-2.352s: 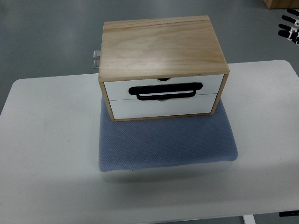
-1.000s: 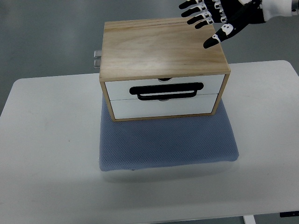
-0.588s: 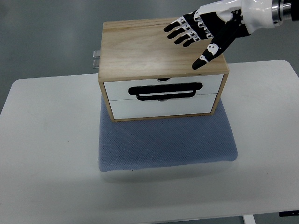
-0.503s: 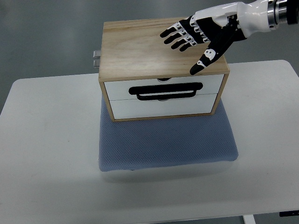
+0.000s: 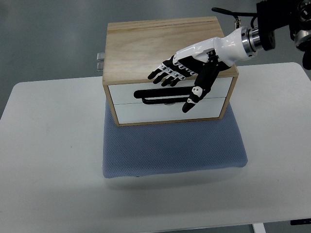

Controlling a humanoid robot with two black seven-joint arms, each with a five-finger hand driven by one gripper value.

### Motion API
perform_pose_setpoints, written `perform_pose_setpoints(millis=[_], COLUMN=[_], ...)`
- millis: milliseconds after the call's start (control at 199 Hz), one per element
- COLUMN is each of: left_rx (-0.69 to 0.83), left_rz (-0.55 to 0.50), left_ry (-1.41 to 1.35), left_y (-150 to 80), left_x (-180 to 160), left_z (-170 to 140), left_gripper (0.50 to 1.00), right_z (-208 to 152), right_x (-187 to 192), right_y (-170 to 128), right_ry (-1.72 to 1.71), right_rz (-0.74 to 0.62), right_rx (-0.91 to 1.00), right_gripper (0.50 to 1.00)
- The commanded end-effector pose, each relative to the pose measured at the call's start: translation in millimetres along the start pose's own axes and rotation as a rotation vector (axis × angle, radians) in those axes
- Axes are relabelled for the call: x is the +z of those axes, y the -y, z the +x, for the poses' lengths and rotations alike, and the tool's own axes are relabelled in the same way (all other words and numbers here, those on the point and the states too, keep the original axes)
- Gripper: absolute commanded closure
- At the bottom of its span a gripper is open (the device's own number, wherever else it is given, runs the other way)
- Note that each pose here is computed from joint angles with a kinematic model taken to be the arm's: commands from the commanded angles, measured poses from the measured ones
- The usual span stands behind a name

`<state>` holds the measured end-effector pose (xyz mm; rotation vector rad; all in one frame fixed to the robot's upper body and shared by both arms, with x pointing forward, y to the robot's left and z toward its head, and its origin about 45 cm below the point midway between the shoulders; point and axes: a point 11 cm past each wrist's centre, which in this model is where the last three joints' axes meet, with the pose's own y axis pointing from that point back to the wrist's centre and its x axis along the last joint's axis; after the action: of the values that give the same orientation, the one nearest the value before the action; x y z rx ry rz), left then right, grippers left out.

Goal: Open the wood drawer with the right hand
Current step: 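Lower the right hand and hook fingers around the upper drawer's black handle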

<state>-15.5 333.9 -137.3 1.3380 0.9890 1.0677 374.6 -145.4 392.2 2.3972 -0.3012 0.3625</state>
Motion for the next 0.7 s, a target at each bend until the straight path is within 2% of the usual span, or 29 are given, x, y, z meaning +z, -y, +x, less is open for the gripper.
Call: perform_pose_setpoints(millis=[0, 201, 693], left_rx=[0.0, 0.0, 0.0], left_rz=[0.0, 0.0, 0.0], left_ry=[0.0, 0.0, 0.0], left_y=[0.0, 0.0, 0.0], left_x=[0.1, 0.1, 0.1], left_z=[0.0, 0.0, 0.0], left_gripper=[0.5, 0.5, 0.5], right_z=[-2.6, -4.6, -8.5], right_x=[2.0, 8.0, 40.1], right_y=[9.4, 26.2, 32.2], right_ry=[-0.009, -0.019, 0.027], right_rz=[-0.021, -0.051, -0.106], right_rx=[0.003, 0.049, 0.088], right_gripper=[0.548, 0.548, 0.548])
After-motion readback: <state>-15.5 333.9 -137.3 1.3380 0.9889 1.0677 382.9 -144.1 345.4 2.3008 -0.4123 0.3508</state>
